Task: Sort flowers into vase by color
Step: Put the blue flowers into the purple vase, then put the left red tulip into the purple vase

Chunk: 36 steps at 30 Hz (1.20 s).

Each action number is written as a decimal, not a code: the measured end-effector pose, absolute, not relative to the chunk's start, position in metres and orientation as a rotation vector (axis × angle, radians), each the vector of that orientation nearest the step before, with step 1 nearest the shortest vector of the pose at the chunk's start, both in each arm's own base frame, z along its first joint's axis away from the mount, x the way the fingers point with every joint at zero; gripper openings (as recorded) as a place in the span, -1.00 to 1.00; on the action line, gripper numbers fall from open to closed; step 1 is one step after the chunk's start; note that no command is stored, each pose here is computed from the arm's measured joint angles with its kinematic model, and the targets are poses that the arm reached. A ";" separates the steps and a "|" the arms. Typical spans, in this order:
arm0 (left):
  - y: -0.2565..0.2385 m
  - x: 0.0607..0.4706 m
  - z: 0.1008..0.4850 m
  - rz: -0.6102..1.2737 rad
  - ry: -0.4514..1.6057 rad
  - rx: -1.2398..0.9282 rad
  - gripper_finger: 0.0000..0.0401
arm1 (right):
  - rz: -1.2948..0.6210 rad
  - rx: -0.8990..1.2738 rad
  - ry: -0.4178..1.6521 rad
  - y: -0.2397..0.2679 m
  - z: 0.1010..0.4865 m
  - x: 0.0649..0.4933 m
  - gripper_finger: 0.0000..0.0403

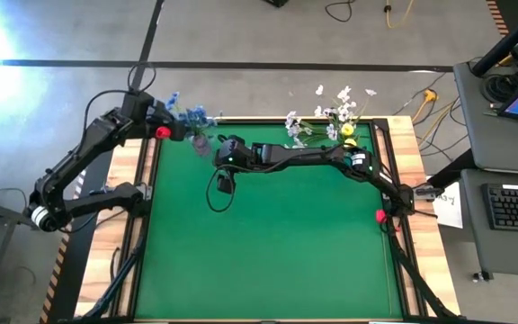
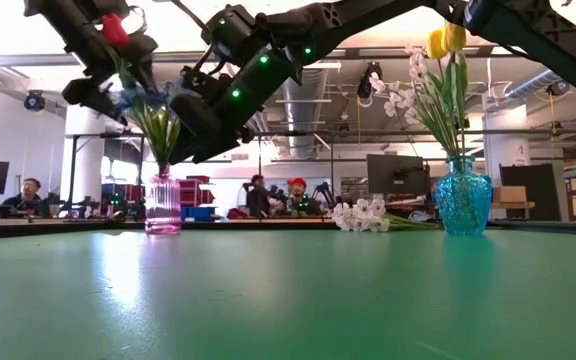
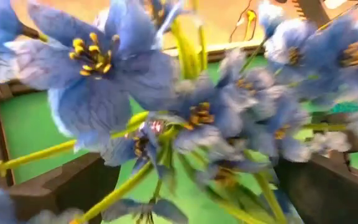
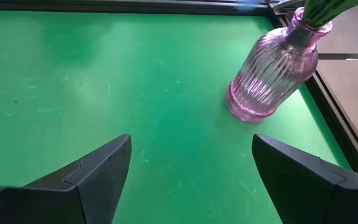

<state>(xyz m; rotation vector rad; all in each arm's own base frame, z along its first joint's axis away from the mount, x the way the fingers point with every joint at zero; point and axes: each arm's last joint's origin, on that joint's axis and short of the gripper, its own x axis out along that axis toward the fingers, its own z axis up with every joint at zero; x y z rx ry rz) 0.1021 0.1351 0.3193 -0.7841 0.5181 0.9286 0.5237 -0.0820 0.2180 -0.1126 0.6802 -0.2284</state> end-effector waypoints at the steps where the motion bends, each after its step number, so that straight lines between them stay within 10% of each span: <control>1: 0.136 0.102 0.322 0.926 0.515 -0.774 0.99 | -0.229 -0.113 0.680 -0.082 0.218 0.524 0.62; 36: 0.069 0.052 0.387 0.924 0.324 -0.377 0.99 | -0.173 -0.165 0.746 -0.061 0.241 0.510 0.62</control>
